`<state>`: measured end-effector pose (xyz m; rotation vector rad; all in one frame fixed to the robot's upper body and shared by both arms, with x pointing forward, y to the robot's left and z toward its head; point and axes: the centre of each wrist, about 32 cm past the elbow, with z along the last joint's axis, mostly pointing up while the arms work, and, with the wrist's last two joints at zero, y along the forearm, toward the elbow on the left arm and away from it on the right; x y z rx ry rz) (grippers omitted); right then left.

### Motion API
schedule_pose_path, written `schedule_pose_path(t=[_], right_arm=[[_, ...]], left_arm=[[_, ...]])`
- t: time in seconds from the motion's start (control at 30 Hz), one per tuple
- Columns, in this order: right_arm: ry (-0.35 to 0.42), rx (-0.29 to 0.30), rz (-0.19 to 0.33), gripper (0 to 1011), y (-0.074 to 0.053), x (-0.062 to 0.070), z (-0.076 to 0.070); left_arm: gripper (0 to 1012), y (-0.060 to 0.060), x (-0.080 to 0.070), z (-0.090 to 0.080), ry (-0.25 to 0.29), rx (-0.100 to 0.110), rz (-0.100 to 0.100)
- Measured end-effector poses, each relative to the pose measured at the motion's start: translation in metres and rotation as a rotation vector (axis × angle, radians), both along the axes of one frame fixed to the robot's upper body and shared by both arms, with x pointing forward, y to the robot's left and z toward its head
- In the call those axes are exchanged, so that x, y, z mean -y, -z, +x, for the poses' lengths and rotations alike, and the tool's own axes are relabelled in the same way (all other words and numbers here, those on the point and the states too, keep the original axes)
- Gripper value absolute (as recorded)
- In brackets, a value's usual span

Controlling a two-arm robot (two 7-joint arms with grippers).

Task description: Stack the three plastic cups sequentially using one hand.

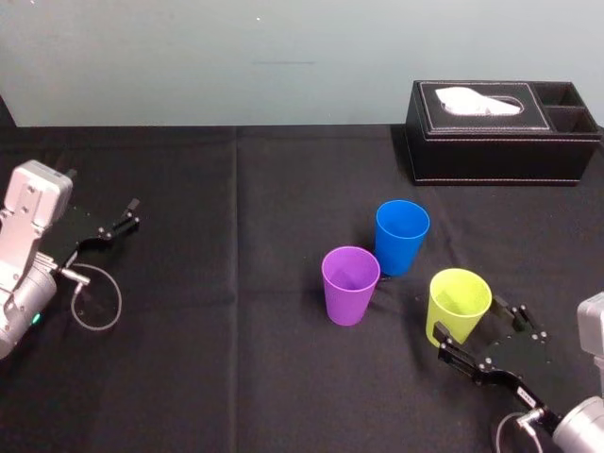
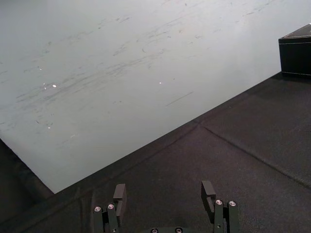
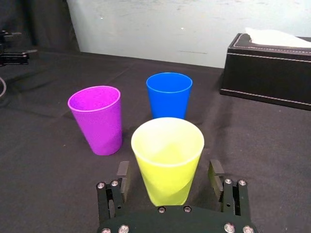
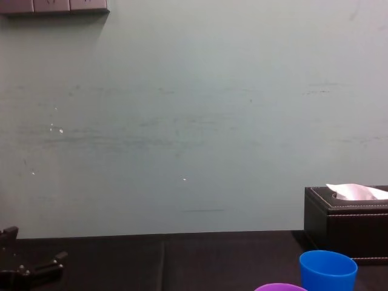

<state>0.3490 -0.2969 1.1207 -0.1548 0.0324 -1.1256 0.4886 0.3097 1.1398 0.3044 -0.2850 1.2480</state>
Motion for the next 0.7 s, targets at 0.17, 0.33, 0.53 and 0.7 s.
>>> schedule_pose_path(t=[0.17, 0.33, 0.53, 0.7], right_arm=[[0.014, 0.006, 0.0, 1003, 0.003, -0.004, 0.003], [0.012, 0.013, 0.002, 1003, 0.005, -0.009, 0.007], [0.014, 0.019, 0.005, 1003, 0.006, -0.013, 0.012], [0.023, 0.027, 0.008, 1003, 0.006, -0.016, 0.016]], left_arm=[[1011, 0.0, 0.0, 0.0, 0.0, 0.0, 0.0], [1011, 0.0, 0.0, 0.0, 0.0, 0.0, 0.0], [1011, 0.0, 0.0, 0.0, 0.0, 0.0, 0.0], [1011, 0.0, 0.0, 0.0, 0.0, 0.0, 0.0]])
